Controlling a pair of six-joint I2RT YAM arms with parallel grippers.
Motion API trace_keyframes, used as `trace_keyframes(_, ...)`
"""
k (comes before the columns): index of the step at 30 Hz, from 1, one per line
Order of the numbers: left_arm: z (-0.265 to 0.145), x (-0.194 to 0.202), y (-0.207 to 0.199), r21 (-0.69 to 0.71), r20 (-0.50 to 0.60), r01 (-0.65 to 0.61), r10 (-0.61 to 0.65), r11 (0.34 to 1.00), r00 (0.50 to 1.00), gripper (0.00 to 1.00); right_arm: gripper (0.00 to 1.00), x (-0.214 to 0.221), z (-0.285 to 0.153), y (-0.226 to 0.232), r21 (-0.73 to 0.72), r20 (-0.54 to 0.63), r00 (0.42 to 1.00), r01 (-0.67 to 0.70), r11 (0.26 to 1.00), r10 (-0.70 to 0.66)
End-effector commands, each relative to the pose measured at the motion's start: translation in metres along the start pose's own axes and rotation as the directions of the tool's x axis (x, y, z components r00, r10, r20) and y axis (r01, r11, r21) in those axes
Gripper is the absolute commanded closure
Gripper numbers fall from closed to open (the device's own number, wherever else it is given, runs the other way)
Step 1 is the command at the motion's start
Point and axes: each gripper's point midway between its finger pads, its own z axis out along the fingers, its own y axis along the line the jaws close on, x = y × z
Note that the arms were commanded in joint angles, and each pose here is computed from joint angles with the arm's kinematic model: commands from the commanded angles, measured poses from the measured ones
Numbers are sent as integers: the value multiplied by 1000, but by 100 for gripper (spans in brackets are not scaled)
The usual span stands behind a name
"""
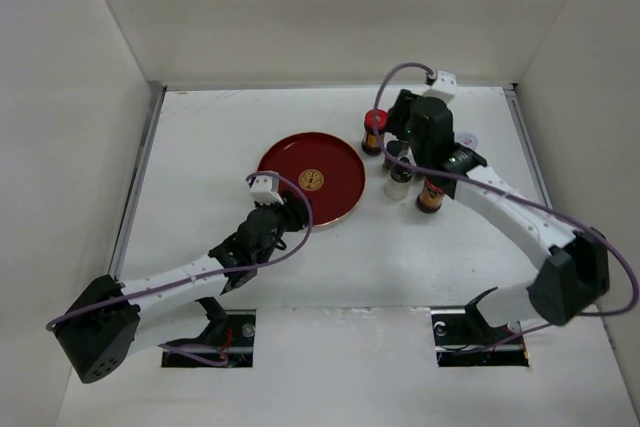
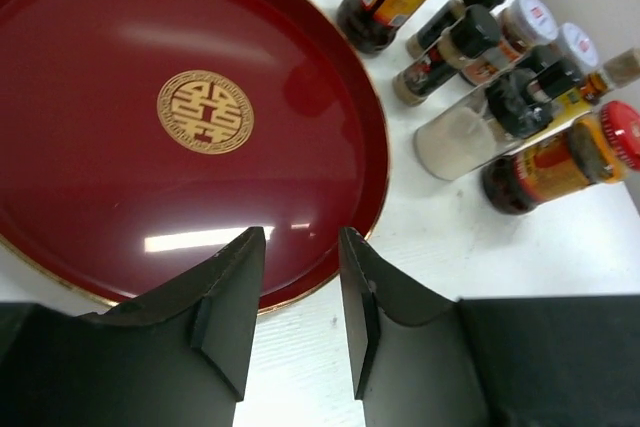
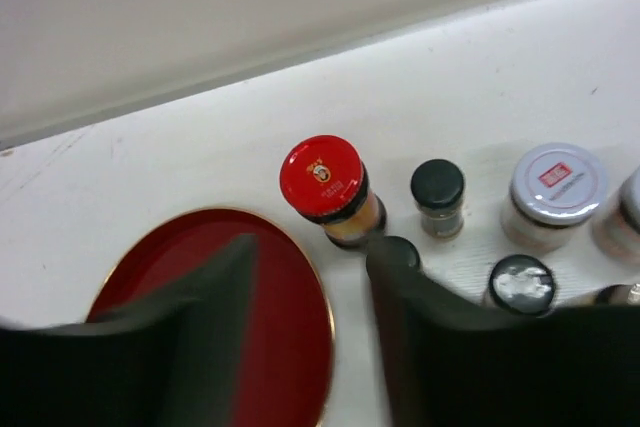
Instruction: Organize the condiment bottles
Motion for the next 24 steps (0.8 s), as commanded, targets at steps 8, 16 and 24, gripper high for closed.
trace_keyframes(8, -10, -31, 44, -69, 172, 174, -160, 982, 972, 45, 7, 43, 81, 16, 3, -216, 945, 254, 967, -247)
trace_keyframes(16, -13, -29, 54, -72, 178, 212, -197, 975, 964, 32, 0, 57, 113, 11, 42, -269, 924, 293, 955, -272)
trace_keyframes(24, -12, -25, 58, -85, 174, 232, -215, 969, 961, 28, 0, 77, 128, 3, 37, -335, 903, 296, 955, -267)
